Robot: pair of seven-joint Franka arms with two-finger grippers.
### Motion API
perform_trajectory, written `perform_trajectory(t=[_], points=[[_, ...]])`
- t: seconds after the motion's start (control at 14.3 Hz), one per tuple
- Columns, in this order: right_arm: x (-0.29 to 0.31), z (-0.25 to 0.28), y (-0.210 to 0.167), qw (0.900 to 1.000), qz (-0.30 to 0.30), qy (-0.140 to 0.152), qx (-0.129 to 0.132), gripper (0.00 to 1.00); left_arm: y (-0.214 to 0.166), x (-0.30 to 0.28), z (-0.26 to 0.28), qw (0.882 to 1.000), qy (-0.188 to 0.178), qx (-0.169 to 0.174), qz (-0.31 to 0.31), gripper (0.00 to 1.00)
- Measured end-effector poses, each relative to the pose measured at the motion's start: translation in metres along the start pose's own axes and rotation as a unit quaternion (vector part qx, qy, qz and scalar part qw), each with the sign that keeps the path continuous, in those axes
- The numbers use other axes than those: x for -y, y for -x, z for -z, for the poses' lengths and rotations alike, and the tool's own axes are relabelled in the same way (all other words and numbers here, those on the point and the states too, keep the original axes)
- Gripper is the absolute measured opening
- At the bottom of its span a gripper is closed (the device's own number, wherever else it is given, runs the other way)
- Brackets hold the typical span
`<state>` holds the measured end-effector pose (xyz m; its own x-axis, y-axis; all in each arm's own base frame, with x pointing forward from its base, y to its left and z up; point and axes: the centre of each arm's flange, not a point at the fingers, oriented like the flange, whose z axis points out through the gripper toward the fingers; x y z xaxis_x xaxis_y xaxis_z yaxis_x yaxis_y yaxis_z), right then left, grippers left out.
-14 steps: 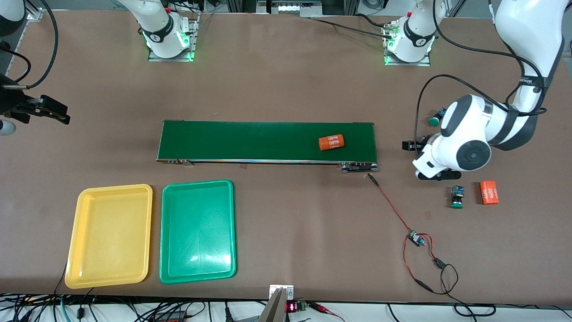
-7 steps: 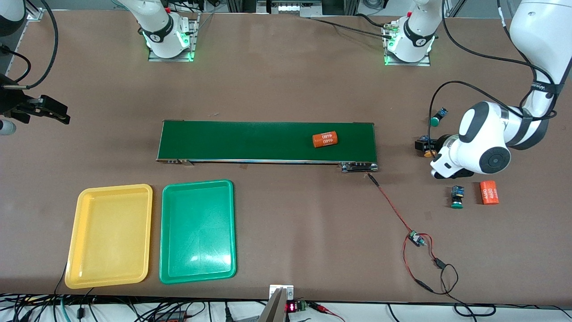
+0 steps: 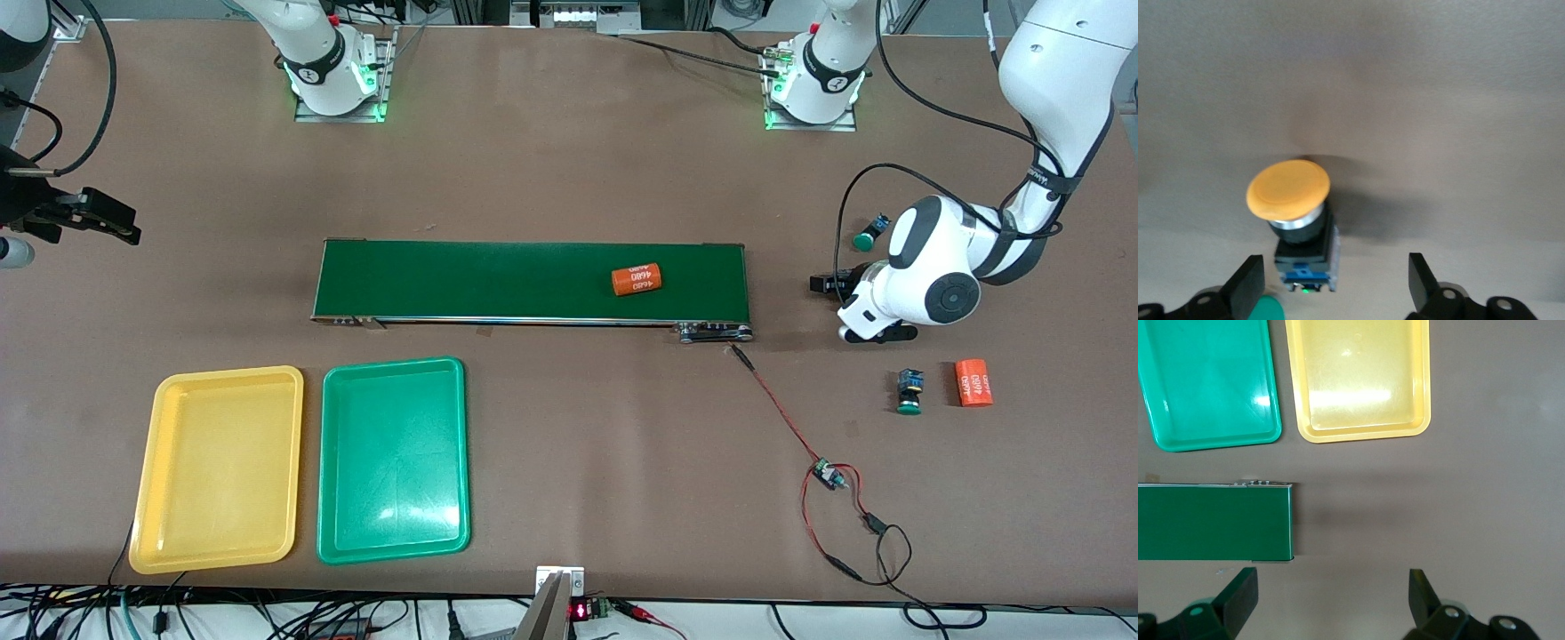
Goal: Sort buttons by color to trays
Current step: 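Move the left gripper back and grasp the yellow-capped button, then place the yellow-capped button on the conveyor with the left gripper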
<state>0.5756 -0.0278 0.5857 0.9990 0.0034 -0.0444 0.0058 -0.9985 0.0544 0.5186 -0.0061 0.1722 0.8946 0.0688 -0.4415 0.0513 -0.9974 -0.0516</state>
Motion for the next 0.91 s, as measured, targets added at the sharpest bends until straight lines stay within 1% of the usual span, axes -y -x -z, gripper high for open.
perform_trajectory(t=[0.07, 0.14, 0.21, 0.35, 0.42, 0.49, 0.7, 0.77, 0.91], points=[[0.000, 0.000, 0.000, 1.000, 0.000, 0.000, 0.000, 1.00, 0.000, 0.002, -0.001, 1.000, -0.005, -0.001, -0.002, 0.94], [0.000, 0.000, 0.000, 1.000, 0.000, 0.000, 0.000, 1.00, 0.000, 0.003, -0.002, 1.000, -0.007, -0.001, -0.002, 0.87], [0.000, 0.000, 0.000, 1.000, 0.000, -0.002, 0.000, 1.00, -0.001, 0.004, -0.002, 1.000, -0.007, -0.001, -0.002, 0.74], [0.001, 0.000, 0.000, 1.000, -0.004, -0.019, -0.001, 1.00, -0.001, 0.004, -0.002, 1.000, -0.008, -0.001, -0.002, 0.54], [-0.002, 0.000, 0.000, 1.000, -0.007, -0.026, -0.001, 1.00, -0.001, 0.004, -0.002, 1.000, -0.008, -0.001, -0.003, 0.42], [-0.005, 0.000, 0.000, 1.000, -0.011, -0.028, -0.001, 1.00, -0.001, 0.004, -0.002, 1.000, -0.008, -0.001, -0.003, 0.33], [-0.009, -0.001, 0.001, 0.999, -0.015, -0.030, -0.001, 1.00, -0.002, 0.003, 0.004, 1.000, -0.010, -0.002, -0.004, 0.33], [-0.010, -0.001, 0.001, 0.999, -0.015, -0.030, -0.001, 1.00, -0.003, 0.001, 0.012, 1.000, -0.014, 0.001, -0.005, 0.33], [-0.009, -0.001, 0.001, 0.999, -0.015, -0.030, 0.002, 1.00, -0.003, -0.015, 0.046, 1.000, -0.025, 0.007, -0.016, 0.33]])
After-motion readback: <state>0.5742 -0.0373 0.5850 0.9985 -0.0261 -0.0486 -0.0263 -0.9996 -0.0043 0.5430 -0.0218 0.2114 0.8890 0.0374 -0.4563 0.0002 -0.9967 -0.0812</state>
